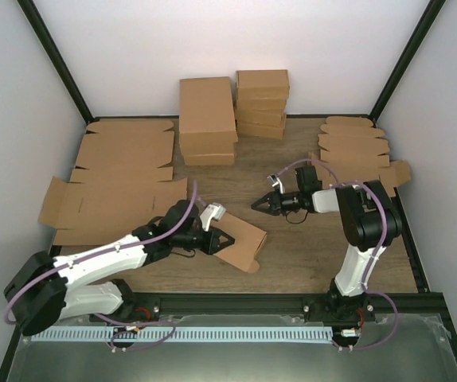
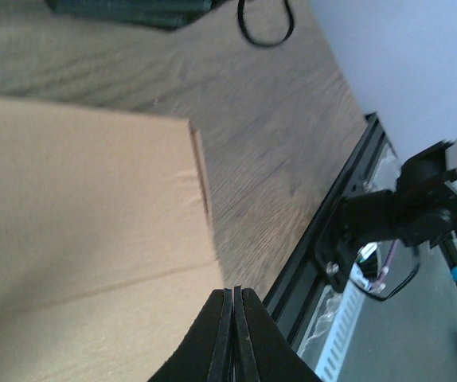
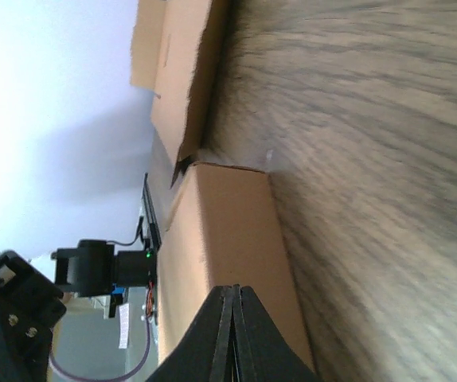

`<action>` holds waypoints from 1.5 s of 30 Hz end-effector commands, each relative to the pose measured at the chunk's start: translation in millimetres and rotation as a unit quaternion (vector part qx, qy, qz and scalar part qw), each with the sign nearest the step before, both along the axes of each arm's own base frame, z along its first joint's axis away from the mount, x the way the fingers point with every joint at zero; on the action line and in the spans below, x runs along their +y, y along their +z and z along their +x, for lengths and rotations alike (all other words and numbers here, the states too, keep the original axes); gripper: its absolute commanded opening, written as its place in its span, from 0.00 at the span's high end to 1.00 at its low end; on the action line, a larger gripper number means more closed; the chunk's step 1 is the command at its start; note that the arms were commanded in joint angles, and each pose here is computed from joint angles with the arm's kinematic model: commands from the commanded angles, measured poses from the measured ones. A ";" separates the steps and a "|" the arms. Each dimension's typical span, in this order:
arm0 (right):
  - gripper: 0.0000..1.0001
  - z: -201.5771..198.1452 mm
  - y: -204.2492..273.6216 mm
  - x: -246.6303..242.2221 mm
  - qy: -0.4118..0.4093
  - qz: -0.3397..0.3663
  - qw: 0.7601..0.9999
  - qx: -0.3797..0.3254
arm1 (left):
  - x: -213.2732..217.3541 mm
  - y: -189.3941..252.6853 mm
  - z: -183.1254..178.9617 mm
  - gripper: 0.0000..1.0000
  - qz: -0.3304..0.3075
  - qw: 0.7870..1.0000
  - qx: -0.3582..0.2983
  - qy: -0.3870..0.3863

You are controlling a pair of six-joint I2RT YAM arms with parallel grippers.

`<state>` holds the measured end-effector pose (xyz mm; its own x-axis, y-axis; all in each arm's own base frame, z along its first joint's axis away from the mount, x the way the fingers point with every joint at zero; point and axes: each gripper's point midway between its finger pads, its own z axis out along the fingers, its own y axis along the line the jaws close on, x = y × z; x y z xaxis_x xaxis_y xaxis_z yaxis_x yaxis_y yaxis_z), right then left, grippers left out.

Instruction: Fold the paper box

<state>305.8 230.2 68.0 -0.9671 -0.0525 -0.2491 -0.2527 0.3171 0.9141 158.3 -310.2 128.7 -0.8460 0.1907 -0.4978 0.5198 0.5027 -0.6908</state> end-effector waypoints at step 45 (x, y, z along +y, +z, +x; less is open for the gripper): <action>0.99 2.1 -32.9 7.2 0.013 -0.045 0.999 0.006 | 10.7 29.7 -21.3 0.96 -0.013 0.999 -0.010 -0.036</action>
